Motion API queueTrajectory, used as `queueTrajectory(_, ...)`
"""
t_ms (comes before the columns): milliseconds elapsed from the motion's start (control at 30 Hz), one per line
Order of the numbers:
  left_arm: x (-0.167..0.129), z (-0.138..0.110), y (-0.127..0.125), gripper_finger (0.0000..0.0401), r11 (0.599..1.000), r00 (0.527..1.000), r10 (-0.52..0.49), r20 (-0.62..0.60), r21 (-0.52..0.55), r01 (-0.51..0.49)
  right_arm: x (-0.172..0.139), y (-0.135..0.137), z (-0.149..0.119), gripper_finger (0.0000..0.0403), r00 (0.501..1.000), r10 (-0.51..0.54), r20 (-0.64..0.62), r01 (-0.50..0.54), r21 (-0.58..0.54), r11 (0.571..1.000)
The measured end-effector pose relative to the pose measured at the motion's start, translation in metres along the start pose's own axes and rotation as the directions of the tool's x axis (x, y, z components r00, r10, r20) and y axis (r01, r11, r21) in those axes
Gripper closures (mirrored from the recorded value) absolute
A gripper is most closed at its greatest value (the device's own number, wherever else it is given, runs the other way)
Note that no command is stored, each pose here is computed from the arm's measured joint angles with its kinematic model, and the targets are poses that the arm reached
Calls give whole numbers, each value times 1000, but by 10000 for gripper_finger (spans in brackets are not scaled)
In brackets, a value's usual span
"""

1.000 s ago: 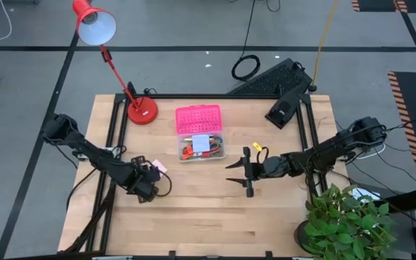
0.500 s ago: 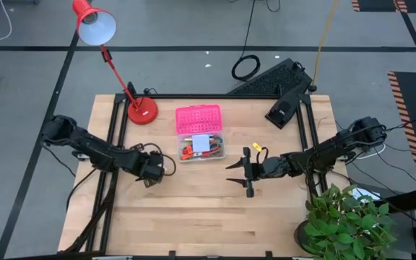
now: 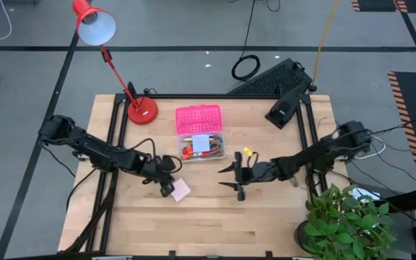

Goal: Pack school essentials
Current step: Put the light pink sticky note into the pink supply box

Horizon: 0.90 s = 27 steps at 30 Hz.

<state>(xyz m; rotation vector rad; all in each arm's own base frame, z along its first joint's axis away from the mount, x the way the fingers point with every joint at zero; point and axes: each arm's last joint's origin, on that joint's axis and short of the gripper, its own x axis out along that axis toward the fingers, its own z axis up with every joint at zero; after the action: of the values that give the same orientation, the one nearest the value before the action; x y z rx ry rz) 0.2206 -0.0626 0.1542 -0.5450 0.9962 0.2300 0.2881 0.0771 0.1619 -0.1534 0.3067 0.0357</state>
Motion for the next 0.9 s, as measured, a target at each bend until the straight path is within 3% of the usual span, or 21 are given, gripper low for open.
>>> queueTrajectory(167,-5,-4,-6,377,983,1000,-28,7,181,27,53,14,8,218,997,35,-62,-36,-19,999)
queueTrajectory(367,-2,-24,-21,334,911,1000,-23,-5,413,23,102,27,10,218,970,86,-226,-102,-60,993)
queueTrajectory(600,16,-39,-23,286,839,994,102,35,534,-105,120,31,21,218,965,87,-247,-124,-139,983)
queueTrajectory(733,28,-42,-27,269,806,993,111,47,581,-117,121,28,21,218,963,81,-256,-120,-139,983)
queueTrajectory(833,34,-42,-27,262,806,993,109,50,580,-118,121,28,20,218,960,83,-266,-125,-145,982)
queueTrajectory(900,35,-40,-26,261,831,992,109,55,543,-122,120,29,18,218,954,109,-280,-157,-155,975)
